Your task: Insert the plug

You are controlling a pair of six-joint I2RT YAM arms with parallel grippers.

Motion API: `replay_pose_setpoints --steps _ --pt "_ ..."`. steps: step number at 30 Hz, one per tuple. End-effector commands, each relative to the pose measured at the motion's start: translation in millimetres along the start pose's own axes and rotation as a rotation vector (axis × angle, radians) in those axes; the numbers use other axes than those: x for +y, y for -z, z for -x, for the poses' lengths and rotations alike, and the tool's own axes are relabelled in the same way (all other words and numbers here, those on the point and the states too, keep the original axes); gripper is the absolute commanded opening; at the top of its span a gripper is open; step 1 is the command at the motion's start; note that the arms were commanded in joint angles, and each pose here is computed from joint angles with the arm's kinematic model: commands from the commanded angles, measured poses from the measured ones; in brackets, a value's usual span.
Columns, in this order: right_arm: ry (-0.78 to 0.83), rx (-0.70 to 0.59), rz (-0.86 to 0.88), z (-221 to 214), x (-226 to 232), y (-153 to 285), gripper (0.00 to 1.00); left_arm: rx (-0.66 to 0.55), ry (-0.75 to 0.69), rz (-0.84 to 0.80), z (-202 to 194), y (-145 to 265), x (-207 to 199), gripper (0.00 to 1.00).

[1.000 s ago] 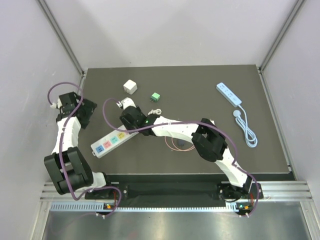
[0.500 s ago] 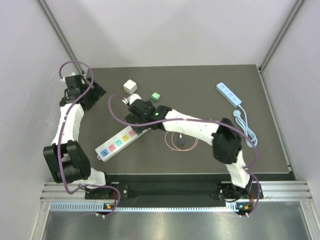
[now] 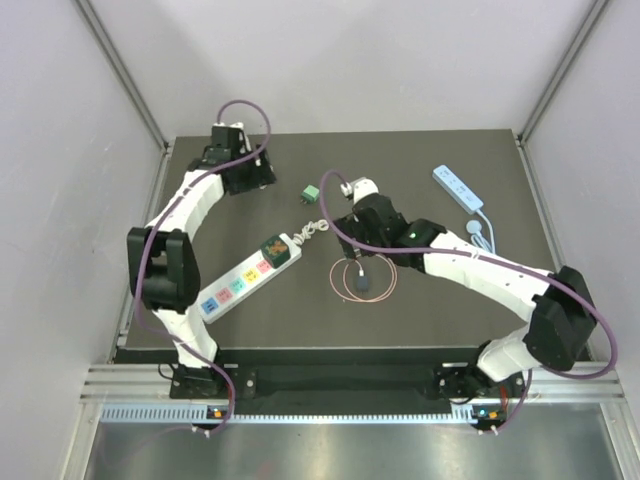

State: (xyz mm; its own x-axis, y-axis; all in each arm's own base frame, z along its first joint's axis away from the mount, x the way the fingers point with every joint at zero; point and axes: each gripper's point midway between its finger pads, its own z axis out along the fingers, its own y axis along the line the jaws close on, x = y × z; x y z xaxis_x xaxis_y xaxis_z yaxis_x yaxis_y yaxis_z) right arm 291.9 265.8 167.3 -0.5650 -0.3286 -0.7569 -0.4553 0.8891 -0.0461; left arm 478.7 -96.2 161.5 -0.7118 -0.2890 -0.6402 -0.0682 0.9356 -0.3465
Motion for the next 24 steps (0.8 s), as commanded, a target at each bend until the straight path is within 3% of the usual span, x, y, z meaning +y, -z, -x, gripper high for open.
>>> replay_pose_setpoints --steps 1,10,24 --pt "-0.082 -0.106 0.030 17 -12 14 0.90 -0.005 -0.210 -0.084 1 -28 -33 0.80" --pt "-0.142 -0.196 0.034 14 -41 43 0.90 0.085 -0.444 -0.120 -20 -90 -71 0.81" --pt "-0.147 -0.259 0.060 29 -47 59 0.90 0.157 -0.496 -0.072 -58 -142 -72 0.79"
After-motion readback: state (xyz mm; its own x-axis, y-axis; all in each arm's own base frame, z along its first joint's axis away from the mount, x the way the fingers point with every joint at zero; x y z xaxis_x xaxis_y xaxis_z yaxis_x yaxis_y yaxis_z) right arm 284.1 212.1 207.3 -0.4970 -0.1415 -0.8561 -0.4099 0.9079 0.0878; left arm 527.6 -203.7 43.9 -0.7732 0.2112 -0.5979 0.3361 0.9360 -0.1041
